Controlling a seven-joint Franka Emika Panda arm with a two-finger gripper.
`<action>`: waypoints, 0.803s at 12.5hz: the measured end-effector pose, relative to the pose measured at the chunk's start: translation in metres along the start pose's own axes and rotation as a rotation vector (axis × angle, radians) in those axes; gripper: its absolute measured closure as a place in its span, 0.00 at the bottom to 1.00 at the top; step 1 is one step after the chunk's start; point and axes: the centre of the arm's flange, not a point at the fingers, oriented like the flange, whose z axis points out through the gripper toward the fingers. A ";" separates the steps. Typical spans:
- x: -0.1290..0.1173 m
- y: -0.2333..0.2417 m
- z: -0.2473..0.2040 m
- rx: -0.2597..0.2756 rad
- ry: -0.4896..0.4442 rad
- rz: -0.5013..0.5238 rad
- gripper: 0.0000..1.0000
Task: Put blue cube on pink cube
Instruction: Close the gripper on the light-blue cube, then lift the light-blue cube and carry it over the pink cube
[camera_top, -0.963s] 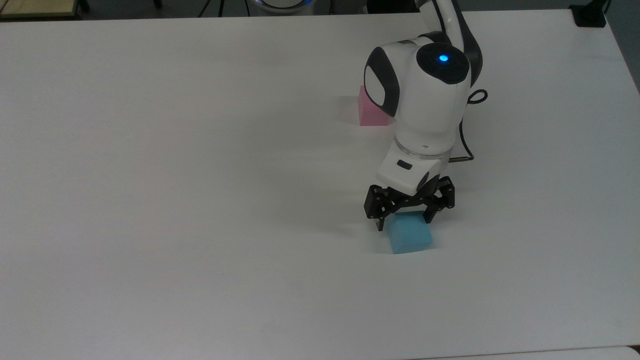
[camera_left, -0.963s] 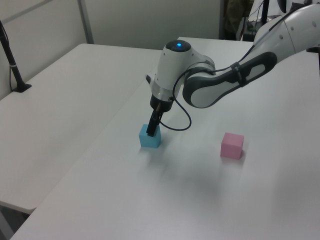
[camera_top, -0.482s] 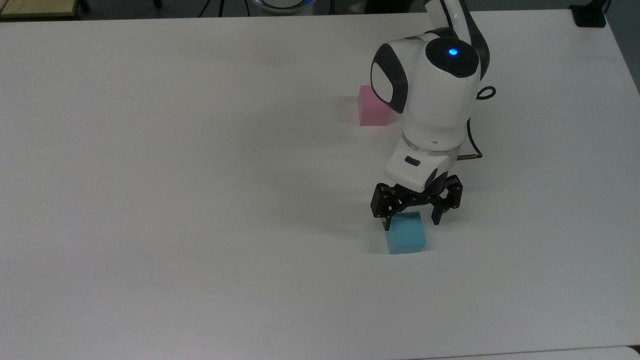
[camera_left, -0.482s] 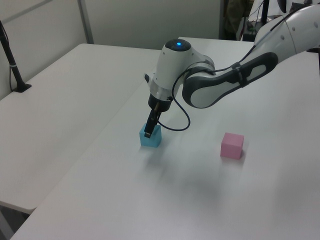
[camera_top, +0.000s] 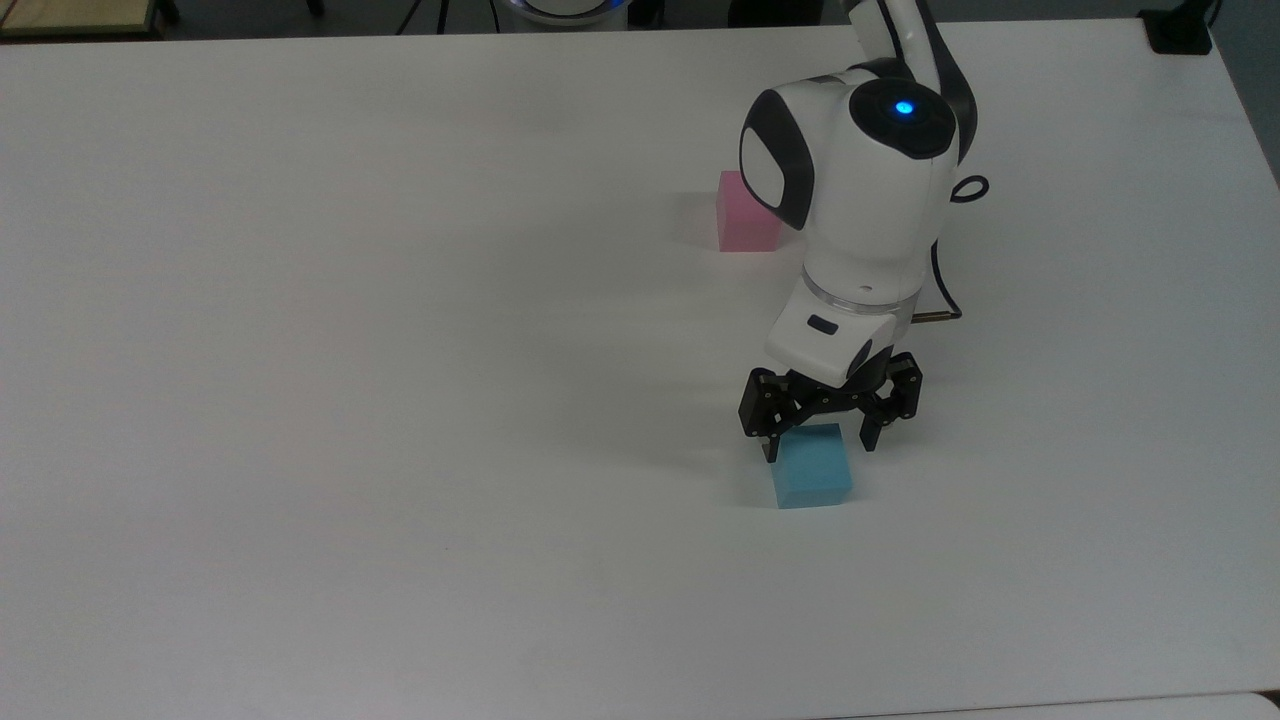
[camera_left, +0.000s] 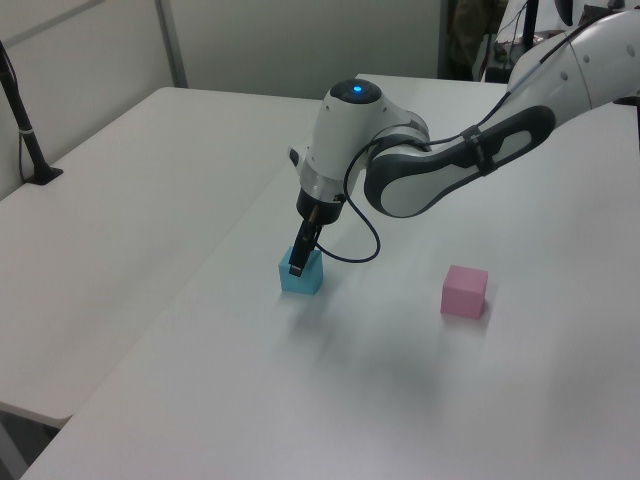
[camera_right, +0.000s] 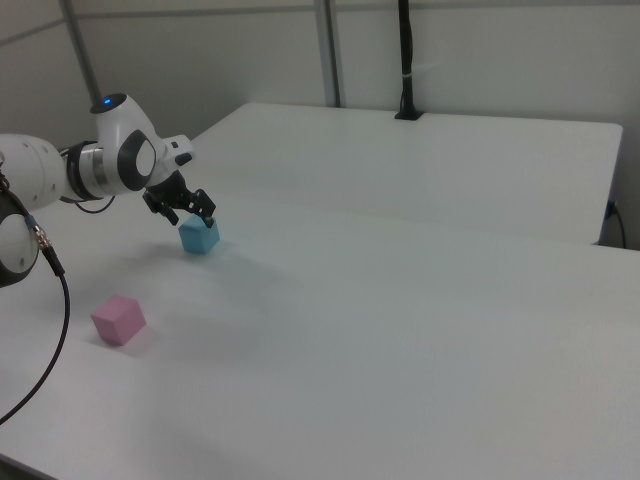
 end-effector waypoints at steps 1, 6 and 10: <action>-0.001 0.000 0.003 -0.001 -0.004 -0.001 0.00; -0.009 -0.009 0.021 -0.004 -0.025 -0.013 0.02; -0.009 -0.014 0.026 -0.010 0.003 -0.019 0.39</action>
